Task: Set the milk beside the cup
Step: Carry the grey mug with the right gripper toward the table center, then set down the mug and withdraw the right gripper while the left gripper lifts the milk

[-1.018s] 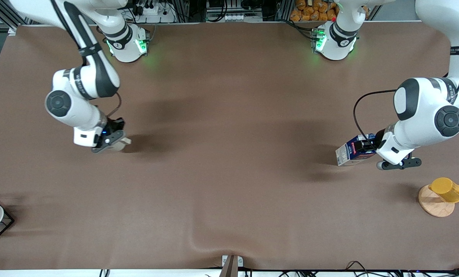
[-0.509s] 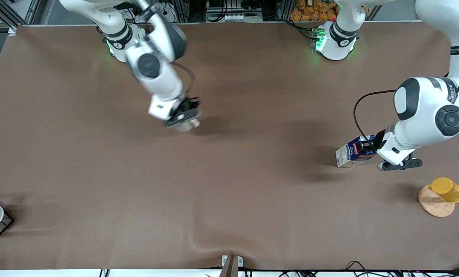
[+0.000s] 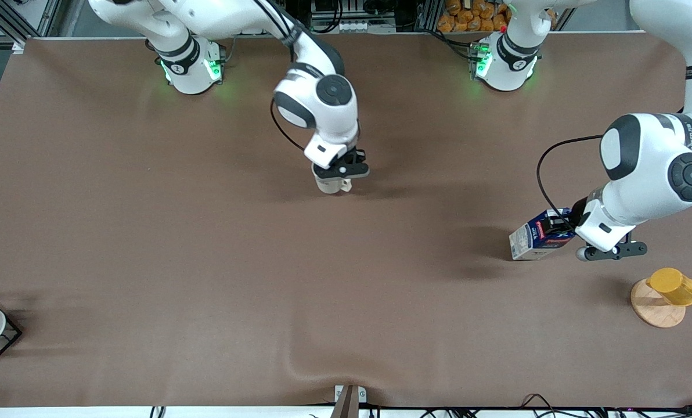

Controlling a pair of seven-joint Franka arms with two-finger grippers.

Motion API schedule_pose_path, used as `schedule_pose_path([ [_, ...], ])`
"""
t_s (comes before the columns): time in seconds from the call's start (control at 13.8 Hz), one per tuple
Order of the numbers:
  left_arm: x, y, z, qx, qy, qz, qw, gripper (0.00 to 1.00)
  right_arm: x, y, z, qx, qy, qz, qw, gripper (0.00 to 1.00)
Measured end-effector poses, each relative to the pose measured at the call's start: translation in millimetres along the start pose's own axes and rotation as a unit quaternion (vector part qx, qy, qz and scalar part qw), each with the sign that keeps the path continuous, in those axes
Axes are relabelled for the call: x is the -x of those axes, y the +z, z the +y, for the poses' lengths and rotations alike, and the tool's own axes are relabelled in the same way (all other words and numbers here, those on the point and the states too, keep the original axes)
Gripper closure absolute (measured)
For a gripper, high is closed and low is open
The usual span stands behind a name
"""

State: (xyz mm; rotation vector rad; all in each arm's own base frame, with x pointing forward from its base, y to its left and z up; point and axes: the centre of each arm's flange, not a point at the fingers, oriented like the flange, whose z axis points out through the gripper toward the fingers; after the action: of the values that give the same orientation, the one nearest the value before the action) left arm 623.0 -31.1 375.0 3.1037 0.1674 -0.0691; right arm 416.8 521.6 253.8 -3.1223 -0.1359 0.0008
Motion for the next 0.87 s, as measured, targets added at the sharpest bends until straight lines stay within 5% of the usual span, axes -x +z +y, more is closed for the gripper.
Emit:
schedule_pose_path([
  [0.73, 0, -50, 48, 0.003, 0.031, 0.005, 0.999, 0.5, -48, 3, -14, -0.037, 0.018, 0.027, 0.999, 0.96],
  [0.87, 1, -53, 59, 0.005, 0.026, 0.008, 1.0, 0.5, -52, 6, -9, -0.036, 0.02, 0.029, 0.999, 0.84],
])
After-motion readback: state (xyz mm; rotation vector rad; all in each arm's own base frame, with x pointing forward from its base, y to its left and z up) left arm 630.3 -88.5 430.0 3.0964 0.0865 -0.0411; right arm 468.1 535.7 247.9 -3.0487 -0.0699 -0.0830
